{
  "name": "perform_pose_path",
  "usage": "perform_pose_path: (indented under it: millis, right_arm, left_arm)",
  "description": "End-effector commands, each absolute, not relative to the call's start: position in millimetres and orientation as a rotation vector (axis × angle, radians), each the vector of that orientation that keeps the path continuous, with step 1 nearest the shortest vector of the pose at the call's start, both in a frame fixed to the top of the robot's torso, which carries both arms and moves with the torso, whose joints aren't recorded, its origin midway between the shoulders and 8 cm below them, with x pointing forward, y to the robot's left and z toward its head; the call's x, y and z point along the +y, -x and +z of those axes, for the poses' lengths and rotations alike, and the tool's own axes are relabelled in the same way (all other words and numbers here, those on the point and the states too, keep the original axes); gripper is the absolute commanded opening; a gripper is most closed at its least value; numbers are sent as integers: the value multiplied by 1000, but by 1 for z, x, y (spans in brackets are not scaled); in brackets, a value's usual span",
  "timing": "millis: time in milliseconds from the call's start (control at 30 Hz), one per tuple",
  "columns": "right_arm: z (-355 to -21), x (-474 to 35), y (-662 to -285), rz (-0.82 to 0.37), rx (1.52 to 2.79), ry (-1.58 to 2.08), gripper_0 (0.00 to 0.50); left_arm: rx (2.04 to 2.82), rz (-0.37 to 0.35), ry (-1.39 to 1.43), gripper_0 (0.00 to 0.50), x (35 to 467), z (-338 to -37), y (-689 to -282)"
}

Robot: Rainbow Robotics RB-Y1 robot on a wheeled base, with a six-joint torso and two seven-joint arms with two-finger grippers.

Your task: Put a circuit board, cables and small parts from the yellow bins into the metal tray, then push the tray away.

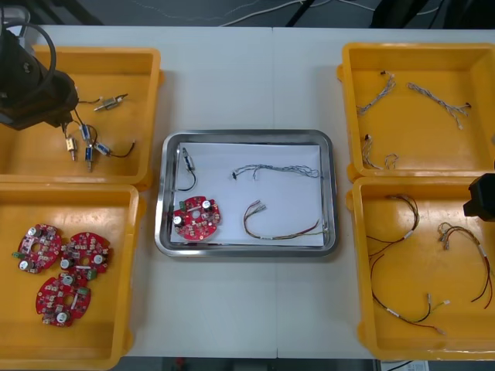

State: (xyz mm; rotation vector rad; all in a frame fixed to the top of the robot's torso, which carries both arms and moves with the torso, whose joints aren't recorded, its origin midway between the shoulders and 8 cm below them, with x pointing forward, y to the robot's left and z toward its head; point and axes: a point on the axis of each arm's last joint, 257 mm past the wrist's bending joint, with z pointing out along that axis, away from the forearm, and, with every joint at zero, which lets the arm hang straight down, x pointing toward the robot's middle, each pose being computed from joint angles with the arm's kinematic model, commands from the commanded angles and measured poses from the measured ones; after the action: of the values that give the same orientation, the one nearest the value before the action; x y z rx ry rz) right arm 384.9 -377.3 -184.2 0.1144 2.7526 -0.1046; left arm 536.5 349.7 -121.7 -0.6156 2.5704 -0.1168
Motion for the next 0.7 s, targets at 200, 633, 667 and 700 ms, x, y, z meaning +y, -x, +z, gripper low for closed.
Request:
perform_pose_path:
  millis: [200,633,667,700]
  right_arm:
    - [-171,-388,-385,-135,2714,-148,500]
    - [-171,-388,-385,-135,2714,-148,500]
    - [-171,-388,-385,-135,2714,-148,500]
    - [-171,-388,-385,-135,2714,-148,500]
  left_arm:
    - [2460,-153,550,0,336,-62,-541]
    - [2424,-84,487,0,334,-37,-526]
    - [2412,-74,476,0,334,-33,-525]
    - [2398,-62,465,0,334,-28,-525]
